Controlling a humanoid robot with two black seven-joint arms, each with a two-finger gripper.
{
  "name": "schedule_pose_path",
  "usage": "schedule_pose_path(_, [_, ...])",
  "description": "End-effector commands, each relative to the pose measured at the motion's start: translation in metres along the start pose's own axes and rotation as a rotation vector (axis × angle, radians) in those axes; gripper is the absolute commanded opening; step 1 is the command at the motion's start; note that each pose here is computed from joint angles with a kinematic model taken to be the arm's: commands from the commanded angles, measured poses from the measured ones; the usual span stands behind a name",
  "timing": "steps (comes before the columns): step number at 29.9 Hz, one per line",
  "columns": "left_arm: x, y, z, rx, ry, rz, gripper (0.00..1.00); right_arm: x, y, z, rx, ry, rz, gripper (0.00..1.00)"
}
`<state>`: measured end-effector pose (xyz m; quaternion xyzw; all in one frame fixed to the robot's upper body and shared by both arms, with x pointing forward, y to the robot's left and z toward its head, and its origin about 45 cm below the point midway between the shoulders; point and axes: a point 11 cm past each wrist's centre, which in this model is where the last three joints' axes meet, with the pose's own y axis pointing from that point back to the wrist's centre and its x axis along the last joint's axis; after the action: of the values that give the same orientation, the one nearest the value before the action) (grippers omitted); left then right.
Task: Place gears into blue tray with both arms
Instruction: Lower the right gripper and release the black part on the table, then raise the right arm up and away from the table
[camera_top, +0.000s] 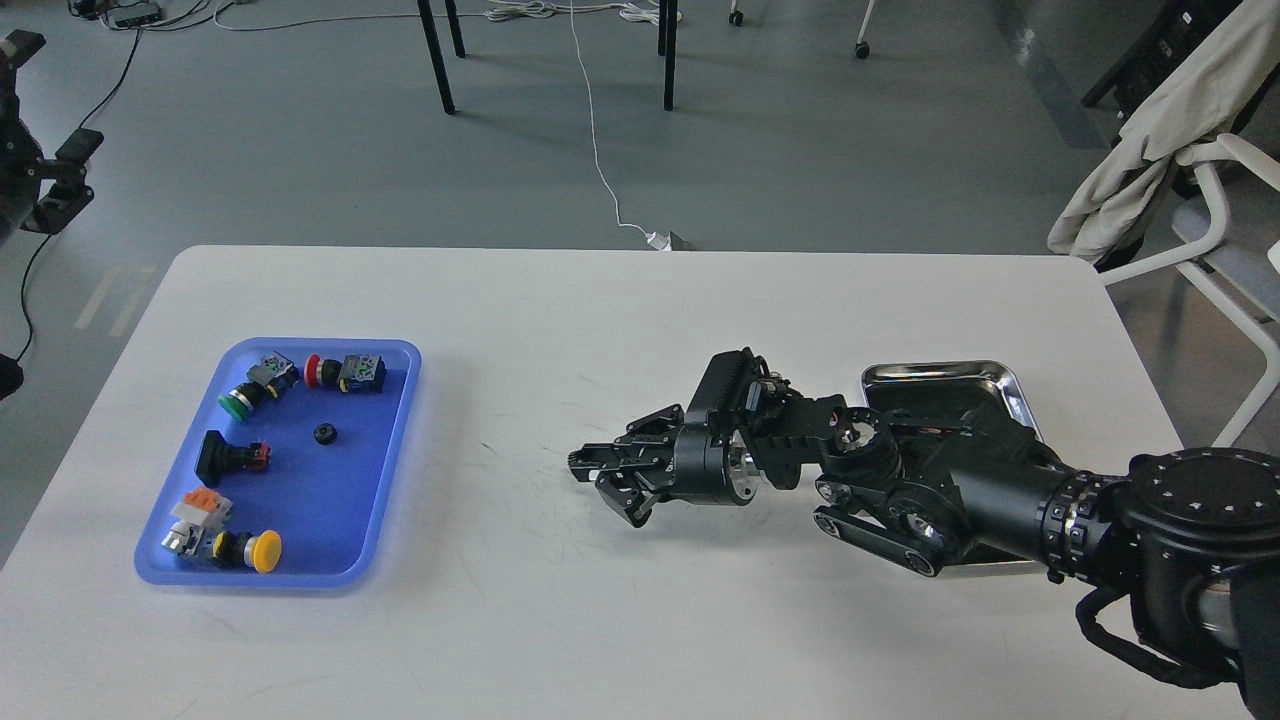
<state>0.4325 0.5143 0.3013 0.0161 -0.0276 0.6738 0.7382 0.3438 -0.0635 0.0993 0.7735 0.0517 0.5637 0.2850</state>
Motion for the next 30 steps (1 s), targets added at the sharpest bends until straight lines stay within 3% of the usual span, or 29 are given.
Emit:
schedule_pose_path(1, [0.001, 0.001, 0.001, 0.0, -0.002, 0.003, 0.99, -0.005, 0.001, 0.002, -0.014, -0.011, -0.005, 0.31])
schedule_pose_path(11, [0.007, 0.003, 0.004, -0.001, -0.01, 0.012, 0.99, -0.003, 0.003, 0.009, -0.052, -0.038, 0.016, 0.38])
schedule_pose_path(13, [0.006, 0.004, 0.002, 0.007, -0.015, 0.009, 0.99, 0.005, 0.003, 0.013, -0.072, -0.051, 0.045, 0.45])
schedule_pose_path(18, [0.007, 0.005, 0.001, 0.013, -0.023, 0.008, 0.99, 0.046, 0.008, 0.028, -0.123, -0.111, 0.189, 0.61])
schedule_pose_path(22, [0.008, 0.005, 0.001, 0.013, -0.029, 0.009, 0.99, 0.08, 0.014, 0.04, -0.155, -0.215, 0.3, 0.67])
schedule_pose_path(28, [0.015, 0.008, 0.01, -0.027, -0.037, 0.024, 0.99, 0.145, 0.032, 0.061, -0.215, -0.442, 0.532, 0.83])
schedule_pose_path(30, [0.017, 0.009, 0.009, -0.017, -0.045, 0.026, 0.99, 0.163, 0.039, 0.069, -0.232, -0.524, 0.601, 0.84])
